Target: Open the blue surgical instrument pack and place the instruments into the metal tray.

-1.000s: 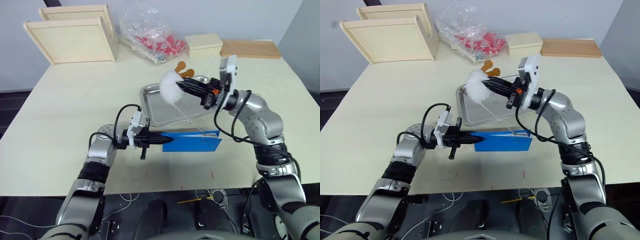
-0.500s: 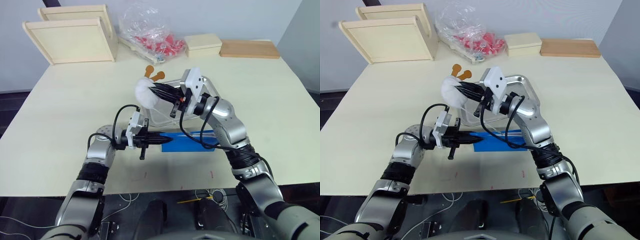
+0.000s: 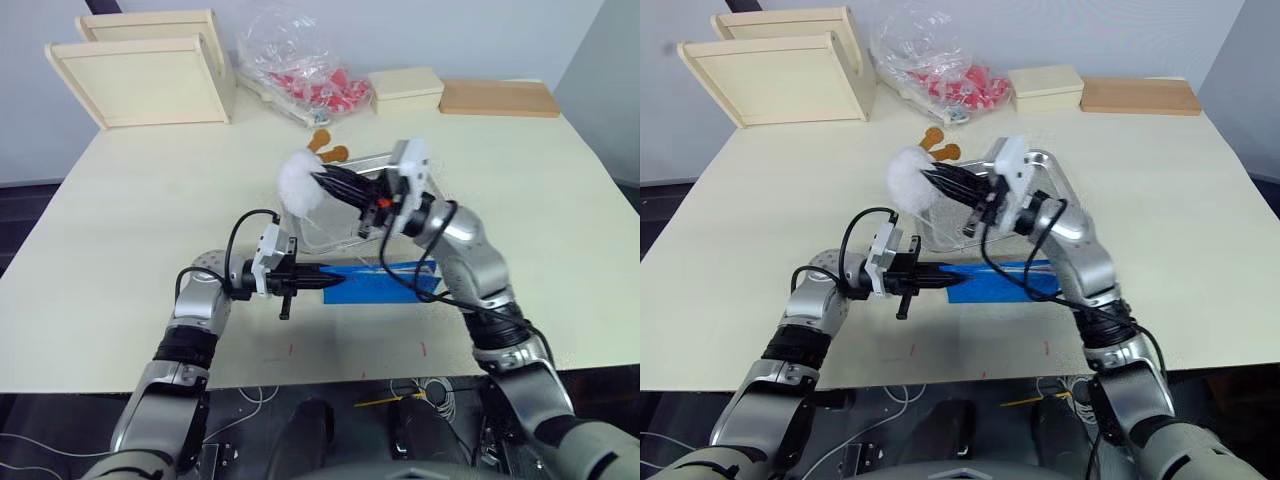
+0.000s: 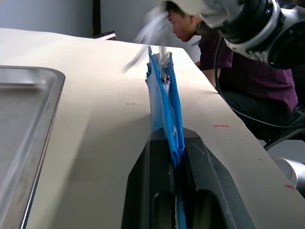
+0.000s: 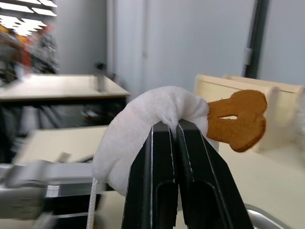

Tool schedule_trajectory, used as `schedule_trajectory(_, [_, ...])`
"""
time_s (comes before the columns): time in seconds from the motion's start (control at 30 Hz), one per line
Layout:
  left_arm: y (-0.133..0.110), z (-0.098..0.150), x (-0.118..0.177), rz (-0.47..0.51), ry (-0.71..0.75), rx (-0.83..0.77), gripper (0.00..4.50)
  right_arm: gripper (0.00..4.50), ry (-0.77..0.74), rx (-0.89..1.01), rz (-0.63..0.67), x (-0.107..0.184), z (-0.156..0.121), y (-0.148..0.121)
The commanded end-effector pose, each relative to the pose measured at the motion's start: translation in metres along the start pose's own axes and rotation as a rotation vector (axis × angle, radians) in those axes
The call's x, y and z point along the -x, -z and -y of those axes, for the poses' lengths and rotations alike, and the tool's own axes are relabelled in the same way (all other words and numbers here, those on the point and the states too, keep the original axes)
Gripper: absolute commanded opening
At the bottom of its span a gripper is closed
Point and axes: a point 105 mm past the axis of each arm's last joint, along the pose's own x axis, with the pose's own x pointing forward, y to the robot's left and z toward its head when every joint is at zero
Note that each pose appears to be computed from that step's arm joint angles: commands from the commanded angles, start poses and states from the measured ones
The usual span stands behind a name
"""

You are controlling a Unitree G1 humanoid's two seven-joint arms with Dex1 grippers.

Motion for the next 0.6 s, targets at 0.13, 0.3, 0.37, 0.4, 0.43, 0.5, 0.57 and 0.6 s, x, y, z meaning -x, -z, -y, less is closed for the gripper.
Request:
schedule_trajectory(0.13, [-0.001,0.0,0.0,-0.002,0.01,-0.011,0.0,0.05,-0.273,-0.022,-0.077,0.022,-0.041,-0.003])
schedule_trajectory(0.3, [0.001,0.001,-0.002,-0.005,0.019,-0.006,0.0,0.05,-0.389,0.089,-0.224,0.033,-0.056,0.021])
schedule_trajectory(0.37, [0.001,0.001,-0.003,-0.005,0.022,-0.004,0.0,0.05,-0.454,0.238,-0.337,0.039,-0.058,0.043])
schedule_trajectory(0.4, [0.001,0.001,-0.003,-0.005,0.023,-0.004,0.0,0.05,-0.484,0.293,-0.372,0.042,-0.059,0.05])
schedule_trajectory(0.43, [0.002,0.001,-0.003,-0.005,0.023,-0.003,0.0,0.05,-0.514,0.345,-0.402,0.043,-0.06,0.056])
schedule_trajectory(0.5, [0.002,0.001,-0.003,-0.006,0.024,-0.002,0.0,0.05,-0.558,0.424,-0.443,0.045,-0.061,0.065])
schedule_trajectory(0.57, [0.002,0.001,-0.003,-0.007,0.025,-0.002,0.0,0.31,-0.589,0.452,-0.472,0.048,-0.063,0.072])
schedule_trajectory(0.6, [0.002,0.001,-0.003,-0.006,0.026,-0.001,0.0,0.74,-0.608,0.456,-0.48,0.05,-0.064,0.074])
